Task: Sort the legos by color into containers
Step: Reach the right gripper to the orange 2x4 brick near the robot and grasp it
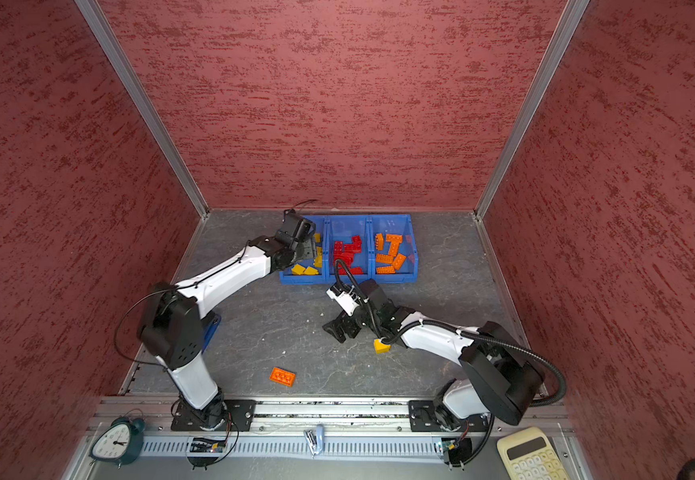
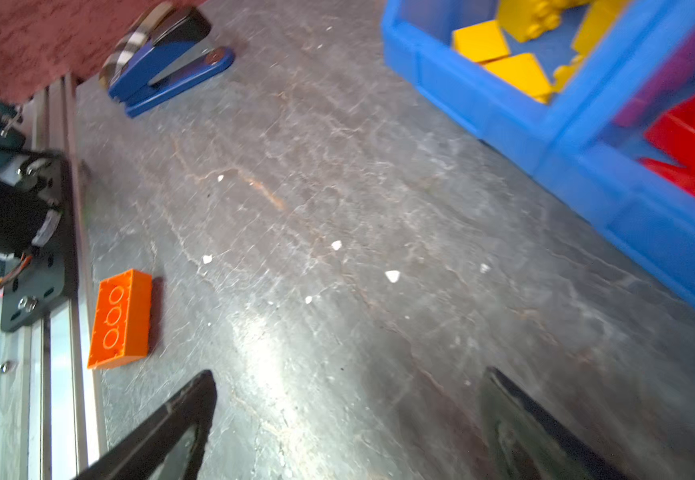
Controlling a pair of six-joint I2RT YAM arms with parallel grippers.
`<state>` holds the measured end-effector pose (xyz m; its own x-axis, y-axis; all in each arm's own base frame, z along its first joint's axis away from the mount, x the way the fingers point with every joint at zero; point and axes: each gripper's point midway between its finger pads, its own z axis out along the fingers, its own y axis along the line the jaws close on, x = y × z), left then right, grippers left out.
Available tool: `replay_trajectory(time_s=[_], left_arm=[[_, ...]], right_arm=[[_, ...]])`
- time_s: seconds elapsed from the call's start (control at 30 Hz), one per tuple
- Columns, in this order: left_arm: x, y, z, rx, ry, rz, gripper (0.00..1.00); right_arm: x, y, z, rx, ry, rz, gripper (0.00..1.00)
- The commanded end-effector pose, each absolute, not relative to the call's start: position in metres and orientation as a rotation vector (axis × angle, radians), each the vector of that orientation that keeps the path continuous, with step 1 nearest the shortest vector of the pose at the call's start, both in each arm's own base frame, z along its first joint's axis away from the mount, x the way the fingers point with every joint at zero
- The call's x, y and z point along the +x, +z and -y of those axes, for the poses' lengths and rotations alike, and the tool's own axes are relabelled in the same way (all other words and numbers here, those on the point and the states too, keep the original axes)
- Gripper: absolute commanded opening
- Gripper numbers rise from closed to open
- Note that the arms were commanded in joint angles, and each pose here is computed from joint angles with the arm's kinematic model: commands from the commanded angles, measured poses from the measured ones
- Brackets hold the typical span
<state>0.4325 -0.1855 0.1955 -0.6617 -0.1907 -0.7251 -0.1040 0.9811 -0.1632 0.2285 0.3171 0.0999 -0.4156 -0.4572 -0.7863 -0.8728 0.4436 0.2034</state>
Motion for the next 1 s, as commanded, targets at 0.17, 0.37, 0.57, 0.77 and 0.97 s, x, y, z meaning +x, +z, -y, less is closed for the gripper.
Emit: replay_trajectory(time_s=[0.17, 0.37, 0.57, 0.77, 0.97], left_arm=[[0.387, 0.229, 0.127, -0.376, -0.108, -2.179, 0.95], [0.35, 0.214, 0.077, -0.506, -0.021, -2.176, 0.99], [0.323, 0.205, 0.037, -0.594, 0.026, -2.154, 0.99], [0.303, 0.19, 0.015, -0.668, 0.012, -2.144, 0.99], [0.283, 0.165, -0.017, -0.879, 0.021, -2.16, 0.99]], right_arm=[[0.185, 0.103, -0.379, -1.542, 0.817, -1.746, 0.99], [0.166, 0.088, -0.41, -1.677, 0.682, -1.78, 0.95], [0.149, 0.07, -0.427, -1.775, 0.587, -1.888, 0.86], [0.134, 0.049, -0.435, -1.921, 0.446, -1.924, 0.85], [0.116, 0.045, -0.44, -2.086, 0.46, -1.871, 0.82]])
